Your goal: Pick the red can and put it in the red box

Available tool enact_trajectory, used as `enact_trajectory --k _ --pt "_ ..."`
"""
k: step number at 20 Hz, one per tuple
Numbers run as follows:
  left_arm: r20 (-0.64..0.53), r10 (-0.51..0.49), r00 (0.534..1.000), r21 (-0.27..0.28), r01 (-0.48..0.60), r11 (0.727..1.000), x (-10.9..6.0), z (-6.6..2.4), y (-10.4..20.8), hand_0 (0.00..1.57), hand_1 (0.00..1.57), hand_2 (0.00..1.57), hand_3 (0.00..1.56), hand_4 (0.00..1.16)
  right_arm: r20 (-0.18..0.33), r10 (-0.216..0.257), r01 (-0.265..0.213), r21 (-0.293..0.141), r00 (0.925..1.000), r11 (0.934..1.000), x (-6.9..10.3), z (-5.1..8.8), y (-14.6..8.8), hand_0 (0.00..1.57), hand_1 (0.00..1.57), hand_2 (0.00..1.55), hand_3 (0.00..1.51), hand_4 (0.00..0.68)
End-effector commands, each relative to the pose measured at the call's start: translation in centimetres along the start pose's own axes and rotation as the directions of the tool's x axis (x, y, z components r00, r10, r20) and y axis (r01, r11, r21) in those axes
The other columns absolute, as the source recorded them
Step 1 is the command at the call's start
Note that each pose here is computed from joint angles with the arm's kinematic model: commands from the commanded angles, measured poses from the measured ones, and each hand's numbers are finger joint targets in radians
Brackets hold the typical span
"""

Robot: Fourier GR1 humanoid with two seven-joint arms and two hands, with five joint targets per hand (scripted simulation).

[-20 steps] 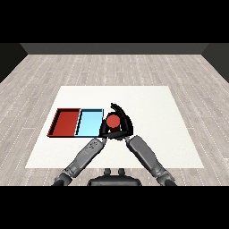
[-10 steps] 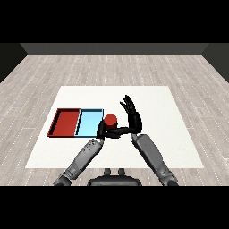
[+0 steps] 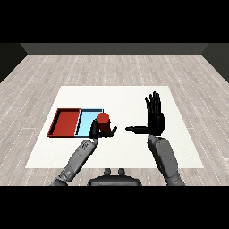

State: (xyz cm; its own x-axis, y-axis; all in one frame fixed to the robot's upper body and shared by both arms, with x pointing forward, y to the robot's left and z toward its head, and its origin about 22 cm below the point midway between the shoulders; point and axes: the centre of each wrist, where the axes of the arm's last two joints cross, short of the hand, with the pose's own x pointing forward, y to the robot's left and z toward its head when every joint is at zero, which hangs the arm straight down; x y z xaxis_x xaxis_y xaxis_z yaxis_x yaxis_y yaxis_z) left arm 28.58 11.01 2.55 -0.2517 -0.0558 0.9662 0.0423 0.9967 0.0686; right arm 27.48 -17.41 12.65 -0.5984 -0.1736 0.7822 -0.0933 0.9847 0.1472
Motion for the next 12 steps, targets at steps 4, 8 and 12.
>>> enact_trajectory --k 4,8,12 --pt "0.047 -0.116 0.992 0.063 0.113 0.992 3.0 -0.39 5.9 1.57 1.57 1.57 1.46 1.11 -0.042 0.049 -0.053 -0.092 0.9979 0.9944 -1.0 1.0 -6.1 0.00 0.00 0.00 0.00 0.000" --pt "0.024 -0.206 0.978 0.092 0.203 0.975 4.0 -0.54 9.5 1.57 1.57 1.55 1.44 1.12 -0.140 0.123 -0.136 -0.087 0.9826 0.9869 -1.8 3.8 -9.5 0.00 0.00 0.00 0.00 0.000" --pt "0.008 -0.289 0.957 0.152 0.285 0.946 3.2 -3.08 11.4 1.57 1.57 1.55 1.42 1.14 -0.200 0.117 -0.140 -0.105 0.9729 0.9846 -4.0 8.1 -8.6 0.00 0.00 0.00 0.00 0.000"
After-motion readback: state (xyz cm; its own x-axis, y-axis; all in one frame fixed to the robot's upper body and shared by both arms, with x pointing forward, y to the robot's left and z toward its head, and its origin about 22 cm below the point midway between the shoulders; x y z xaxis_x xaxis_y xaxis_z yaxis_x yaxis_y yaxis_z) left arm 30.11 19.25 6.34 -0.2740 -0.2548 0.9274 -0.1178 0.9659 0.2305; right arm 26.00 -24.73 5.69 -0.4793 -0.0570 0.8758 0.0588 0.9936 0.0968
